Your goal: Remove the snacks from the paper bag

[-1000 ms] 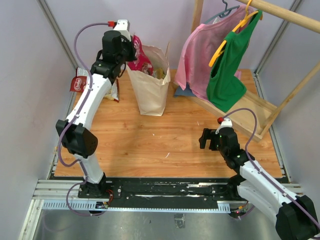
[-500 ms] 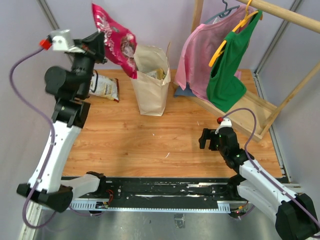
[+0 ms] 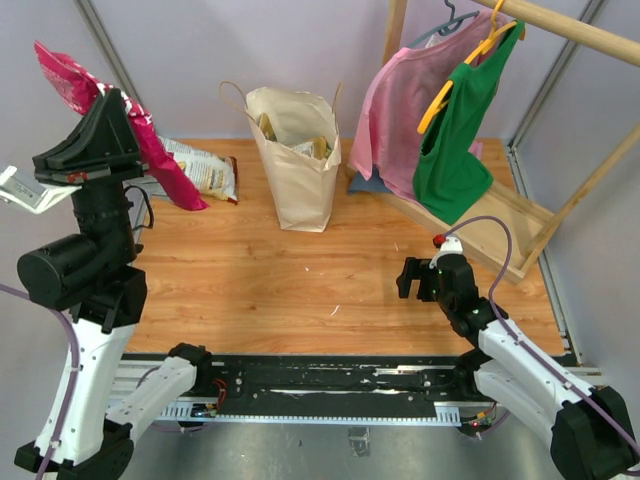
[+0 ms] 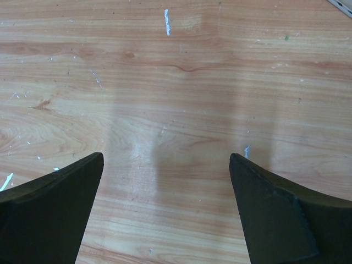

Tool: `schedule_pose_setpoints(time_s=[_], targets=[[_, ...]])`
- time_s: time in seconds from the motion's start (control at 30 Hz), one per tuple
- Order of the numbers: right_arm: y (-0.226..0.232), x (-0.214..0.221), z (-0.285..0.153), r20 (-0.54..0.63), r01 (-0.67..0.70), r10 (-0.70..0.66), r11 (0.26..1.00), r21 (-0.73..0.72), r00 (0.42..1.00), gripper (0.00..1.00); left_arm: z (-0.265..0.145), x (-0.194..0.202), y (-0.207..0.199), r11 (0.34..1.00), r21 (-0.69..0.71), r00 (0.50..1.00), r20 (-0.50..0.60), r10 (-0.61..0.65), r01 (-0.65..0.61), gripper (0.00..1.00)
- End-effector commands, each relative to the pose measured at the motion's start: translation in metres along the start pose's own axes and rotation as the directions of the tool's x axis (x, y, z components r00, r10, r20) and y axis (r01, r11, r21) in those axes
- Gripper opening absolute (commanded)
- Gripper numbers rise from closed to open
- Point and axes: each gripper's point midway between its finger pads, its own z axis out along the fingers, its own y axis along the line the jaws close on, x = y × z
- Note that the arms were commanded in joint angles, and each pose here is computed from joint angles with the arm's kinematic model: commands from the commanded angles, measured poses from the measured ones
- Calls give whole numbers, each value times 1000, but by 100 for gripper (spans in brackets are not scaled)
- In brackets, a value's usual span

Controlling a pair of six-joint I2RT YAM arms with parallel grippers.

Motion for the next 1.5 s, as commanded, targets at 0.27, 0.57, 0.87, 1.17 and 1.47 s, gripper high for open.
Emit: schedule_pose_setpoints(time_s=[0.27,0.57,0.87,1.17,1.47], targets=[[5,0,-3,14,8,-8,1000,-26,1000,98,-97,75,105,882,-471,990,-127,-55,-12,1],[6,0,-3,15,7,-7,1000,-30,1000,98,-216,132,178,705,-695,978,-207,-8,-141,1],[6,0,-4,14,7,-7,999,-32,1000,98,-240,198,204,620,-684,888,-458,45,-384,1],[6,0,-3,13,7,-7,1000,-29,1000,99,-239,248,249,598,-653,823,-568,20,-465,1],[7,2,1,-4,11,-11,999,-32,1000,99,-189,261,272,626,-625,816,-577,32,-466,1]])
